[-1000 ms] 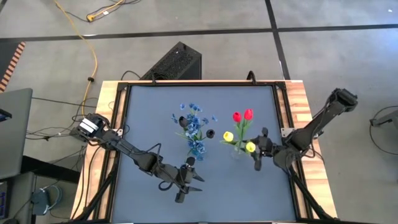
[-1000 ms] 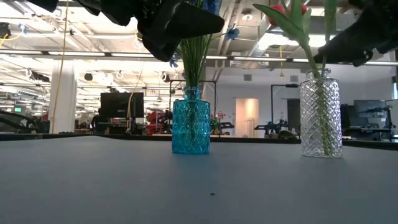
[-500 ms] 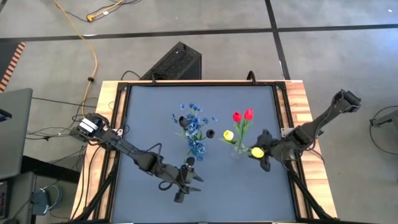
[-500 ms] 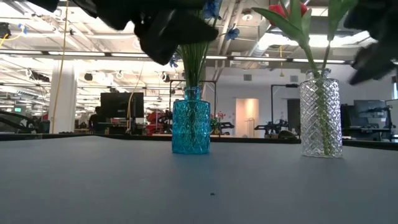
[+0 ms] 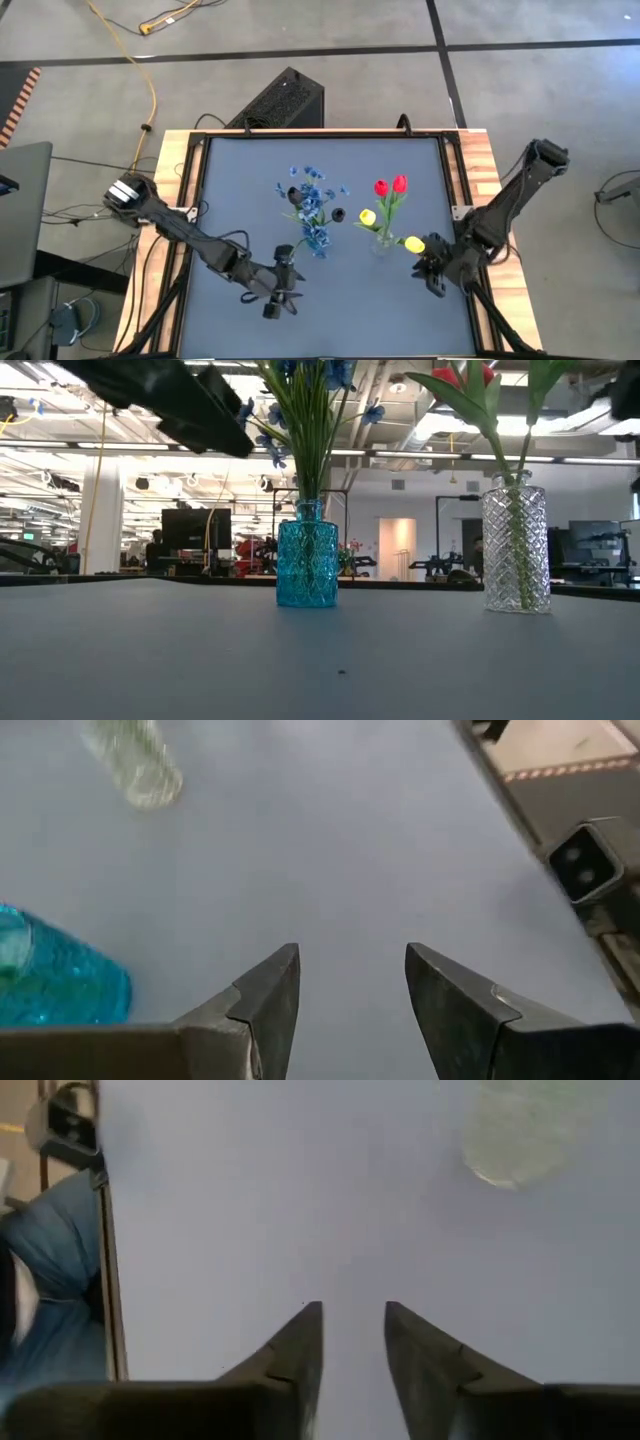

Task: Sort flowers into vase by color
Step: Return to Home Position

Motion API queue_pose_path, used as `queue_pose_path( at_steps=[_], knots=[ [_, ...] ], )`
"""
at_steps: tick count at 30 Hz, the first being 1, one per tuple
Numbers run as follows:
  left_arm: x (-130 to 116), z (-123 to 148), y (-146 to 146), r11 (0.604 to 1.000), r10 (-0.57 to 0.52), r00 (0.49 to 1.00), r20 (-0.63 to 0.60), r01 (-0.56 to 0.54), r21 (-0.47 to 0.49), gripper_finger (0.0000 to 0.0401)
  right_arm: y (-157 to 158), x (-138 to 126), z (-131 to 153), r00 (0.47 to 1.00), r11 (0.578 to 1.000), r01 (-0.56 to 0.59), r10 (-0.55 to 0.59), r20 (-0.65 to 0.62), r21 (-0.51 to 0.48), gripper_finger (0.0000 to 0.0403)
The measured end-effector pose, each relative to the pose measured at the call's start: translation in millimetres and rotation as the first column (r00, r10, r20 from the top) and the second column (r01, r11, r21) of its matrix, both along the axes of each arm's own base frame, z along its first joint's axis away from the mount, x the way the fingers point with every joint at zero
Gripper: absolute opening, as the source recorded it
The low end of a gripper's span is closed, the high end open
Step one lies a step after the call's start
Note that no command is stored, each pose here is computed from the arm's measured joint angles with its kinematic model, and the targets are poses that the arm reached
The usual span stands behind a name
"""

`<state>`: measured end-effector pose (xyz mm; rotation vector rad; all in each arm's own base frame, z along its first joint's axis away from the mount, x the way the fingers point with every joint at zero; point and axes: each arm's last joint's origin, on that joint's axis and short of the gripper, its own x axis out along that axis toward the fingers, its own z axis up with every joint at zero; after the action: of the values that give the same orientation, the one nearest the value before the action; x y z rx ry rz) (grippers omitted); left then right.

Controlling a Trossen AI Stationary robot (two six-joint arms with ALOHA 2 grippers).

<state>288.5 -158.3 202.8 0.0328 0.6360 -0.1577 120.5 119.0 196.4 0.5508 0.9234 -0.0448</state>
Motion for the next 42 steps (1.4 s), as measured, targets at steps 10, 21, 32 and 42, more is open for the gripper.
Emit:
queue_pose_path(
  at_steps=[10, 21, 32, 42],
  knots=[
    [-42.5, -15.3, 19.7, 0.975, -0.138, 0.942, 0.307, 0.183, -0.124, 0.0153, 23.5, -3.6, -12.7, 0.948, 0.961, -0.044, 0.126, 0.292, -0.272, 0.0017],
    [-108.5, -26.8, 85.1, 0.973, 0.151, 0.885, 0.439, -0.056, -0.222, 0.0105, -23.0, -3.5, -59.2, 0.843, 0.996, -0.072, 0.084, 0.531, -0.043, 0.0018],
    [-133.4, -33.4, 128.2, 0.966, 0.231, 0.836, 0.497, -0.135, -0.222, 0.0043, -64.1, 2.1, -69.9, 0.854, 0.981, -0.190, 0.190, 0.484, -0.049, 0.0020],
    [-148.4, -43.1, 148.5, 0.953, 0.294, 0.804, 0.517, -0.206, -0.221, 0.0013, -84.4, -4.0, -68.1, 0.858, 0.978, -0.193, 0.205, 0.471, -0.074, 0.0020]
  ],
)
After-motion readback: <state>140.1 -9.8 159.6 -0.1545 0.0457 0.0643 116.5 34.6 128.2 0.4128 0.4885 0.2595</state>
